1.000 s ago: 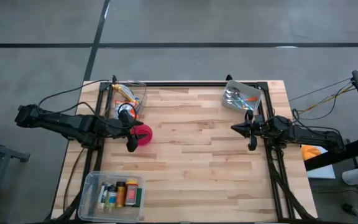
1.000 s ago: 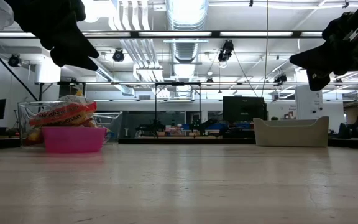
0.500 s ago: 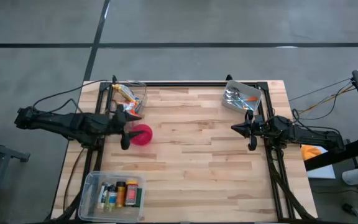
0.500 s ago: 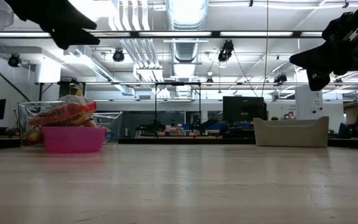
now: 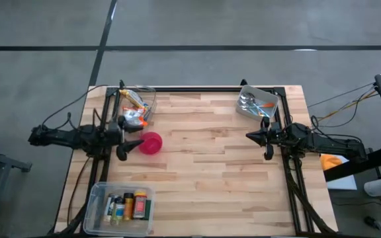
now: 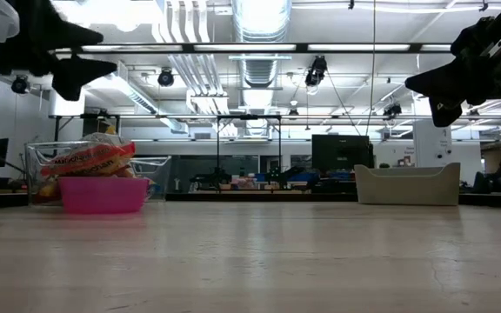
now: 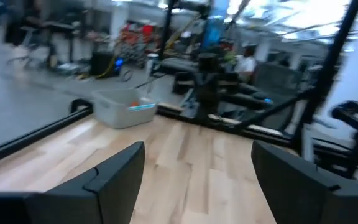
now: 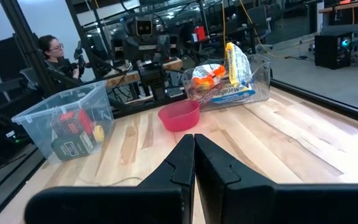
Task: Pick & Place Food Item
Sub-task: Return to Home Position
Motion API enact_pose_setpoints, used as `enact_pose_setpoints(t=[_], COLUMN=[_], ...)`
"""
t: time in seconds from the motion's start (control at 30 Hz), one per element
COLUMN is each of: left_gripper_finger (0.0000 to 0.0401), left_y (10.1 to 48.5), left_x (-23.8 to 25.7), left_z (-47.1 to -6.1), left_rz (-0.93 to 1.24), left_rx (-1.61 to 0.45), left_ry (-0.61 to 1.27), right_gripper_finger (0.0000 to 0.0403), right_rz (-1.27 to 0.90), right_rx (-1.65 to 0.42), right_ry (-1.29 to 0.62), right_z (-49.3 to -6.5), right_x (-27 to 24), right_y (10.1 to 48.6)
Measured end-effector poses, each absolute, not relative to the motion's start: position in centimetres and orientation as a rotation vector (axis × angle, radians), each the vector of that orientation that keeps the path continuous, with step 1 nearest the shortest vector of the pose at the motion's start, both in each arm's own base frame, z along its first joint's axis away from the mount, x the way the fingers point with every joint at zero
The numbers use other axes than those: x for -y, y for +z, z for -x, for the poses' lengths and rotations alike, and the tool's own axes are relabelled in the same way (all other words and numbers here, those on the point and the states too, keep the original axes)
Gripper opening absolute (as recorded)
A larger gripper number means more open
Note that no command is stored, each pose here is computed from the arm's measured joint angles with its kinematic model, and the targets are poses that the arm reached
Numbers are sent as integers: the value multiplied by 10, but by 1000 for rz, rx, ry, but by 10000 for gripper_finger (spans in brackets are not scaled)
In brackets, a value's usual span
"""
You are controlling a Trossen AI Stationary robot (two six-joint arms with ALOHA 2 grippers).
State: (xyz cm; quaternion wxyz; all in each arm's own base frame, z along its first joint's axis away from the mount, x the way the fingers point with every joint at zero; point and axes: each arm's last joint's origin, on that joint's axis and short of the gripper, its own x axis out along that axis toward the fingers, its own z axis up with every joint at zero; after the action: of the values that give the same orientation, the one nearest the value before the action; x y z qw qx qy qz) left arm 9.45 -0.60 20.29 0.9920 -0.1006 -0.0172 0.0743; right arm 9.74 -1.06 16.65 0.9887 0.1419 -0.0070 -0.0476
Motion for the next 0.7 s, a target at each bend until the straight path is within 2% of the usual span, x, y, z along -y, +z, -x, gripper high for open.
enact_pose_setpoints(t=[0.27,0.4,0.7], left_gripper_finger=[298,298,298], left_y=[171,168,168], left_x=[10,12,12], left_z=[-96,-97,-97], left_rz=[187,131,134], left_rx=[67,36,36], left_ry=[28,-35,-31], right_gripper_finger=[8,8,8], right_rz=[-284,-285,-285], right_rx=[17,9,7], right_ry=[-94,-92,-91], right_z=[-98,-98,-98], right_x=[11,11,11], right_y=[167,166,166])
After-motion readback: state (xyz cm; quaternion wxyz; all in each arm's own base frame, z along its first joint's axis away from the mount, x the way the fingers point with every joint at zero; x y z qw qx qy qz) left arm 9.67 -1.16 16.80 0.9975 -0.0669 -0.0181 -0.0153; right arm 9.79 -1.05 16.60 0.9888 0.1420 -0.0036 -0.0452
